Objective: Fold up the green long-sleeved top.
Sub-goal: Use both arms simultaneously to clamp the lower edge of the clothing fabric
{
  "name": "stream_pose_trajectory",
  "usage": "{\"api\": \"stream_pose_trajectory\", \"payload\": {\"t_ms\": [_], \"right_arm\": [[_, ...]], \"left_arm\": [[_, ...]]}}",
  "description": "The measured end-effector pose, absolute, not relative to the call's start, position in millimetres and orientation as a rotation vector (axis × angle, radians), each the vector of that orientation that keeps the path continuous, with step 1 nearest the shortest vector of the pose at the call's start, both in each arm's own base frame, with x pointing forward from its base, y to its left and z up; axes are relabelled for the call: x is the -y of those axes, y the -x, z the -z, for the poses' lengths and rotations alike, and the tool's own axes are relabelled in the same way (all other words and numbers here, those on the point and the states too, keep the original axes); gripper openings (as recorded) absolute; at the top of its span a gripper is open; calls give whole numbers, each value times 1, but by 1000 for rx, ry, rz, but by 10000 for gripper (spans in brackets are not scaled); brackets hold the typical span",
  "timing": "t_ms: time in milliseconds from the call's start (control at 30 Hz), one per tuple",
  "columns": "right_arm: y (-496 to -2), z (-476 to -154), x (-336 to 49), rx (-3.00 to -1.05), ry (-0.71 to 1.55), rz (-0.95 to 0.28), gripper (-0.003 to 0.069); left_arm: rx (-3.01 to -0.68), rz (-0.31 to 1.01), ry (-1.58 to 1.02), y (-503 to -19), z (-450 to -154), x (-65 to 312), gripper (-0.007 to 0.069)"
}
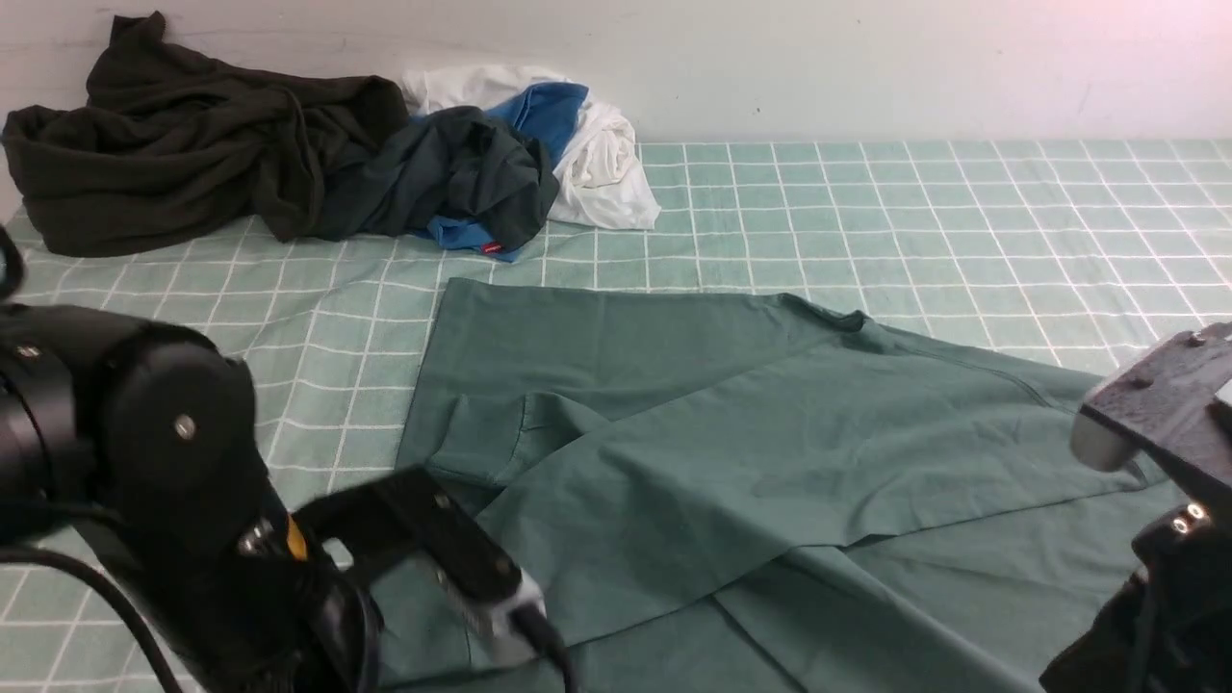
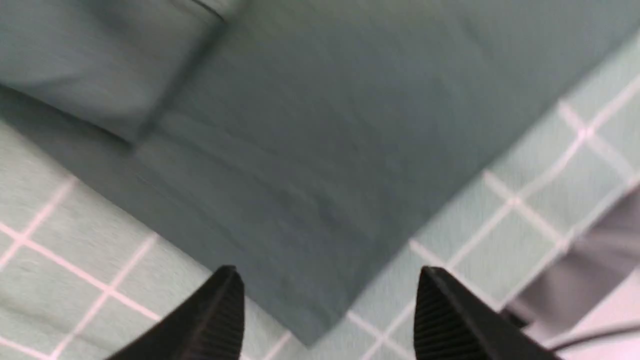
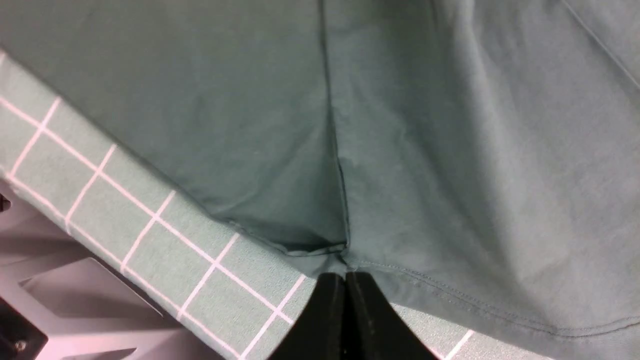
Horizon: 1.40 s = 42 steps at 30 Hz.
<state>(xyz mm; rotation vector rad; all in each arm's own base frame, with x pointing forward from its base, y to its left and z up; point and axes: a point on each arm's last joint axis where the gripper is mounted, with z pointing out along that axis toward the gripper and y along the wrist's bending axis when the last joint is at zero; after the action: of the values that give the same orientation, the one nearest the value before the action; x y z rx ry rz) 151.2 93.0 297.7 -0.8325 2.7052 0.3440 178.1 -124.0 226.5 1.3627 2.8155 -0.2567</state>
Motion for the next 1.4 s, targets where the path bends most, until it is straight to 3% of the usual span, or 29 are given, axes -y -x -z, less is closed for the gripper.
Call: {"api": "stream_pose_trajectory", "payload": {"t_ms": [200,400,533,767,1033,1200,1400], "right_arm": [[-144,-304,-90,-2660,867,-301,-14],[-144,-304,-89,-2656,867,-293,-14],[-144,-304,-89,-2655,867,-292,-14],[-144,-304,-89,-2655,867,-292,-14],[-144,-304,-89,-2650,881,-289,-14],[-144,-304,-89,-2636,918,-282,-14],[-144,-304,-89,-2615,971,-271,-14]], "left_arm": [[-2730,37,-1739,-151,-182,132,430],[-2693,5,-1854,-146,-150,136,429],[-2695,-11,-1809,-148,-149,138,396],[-2731,-44,-1696,-152,-149,138,253],[-2722,-49,-1680,-153,-149,139,23],[-2731,-32,-1662,-154,-157,141,9],[-2691,0,-1621,-156,-189,144,9]]}}
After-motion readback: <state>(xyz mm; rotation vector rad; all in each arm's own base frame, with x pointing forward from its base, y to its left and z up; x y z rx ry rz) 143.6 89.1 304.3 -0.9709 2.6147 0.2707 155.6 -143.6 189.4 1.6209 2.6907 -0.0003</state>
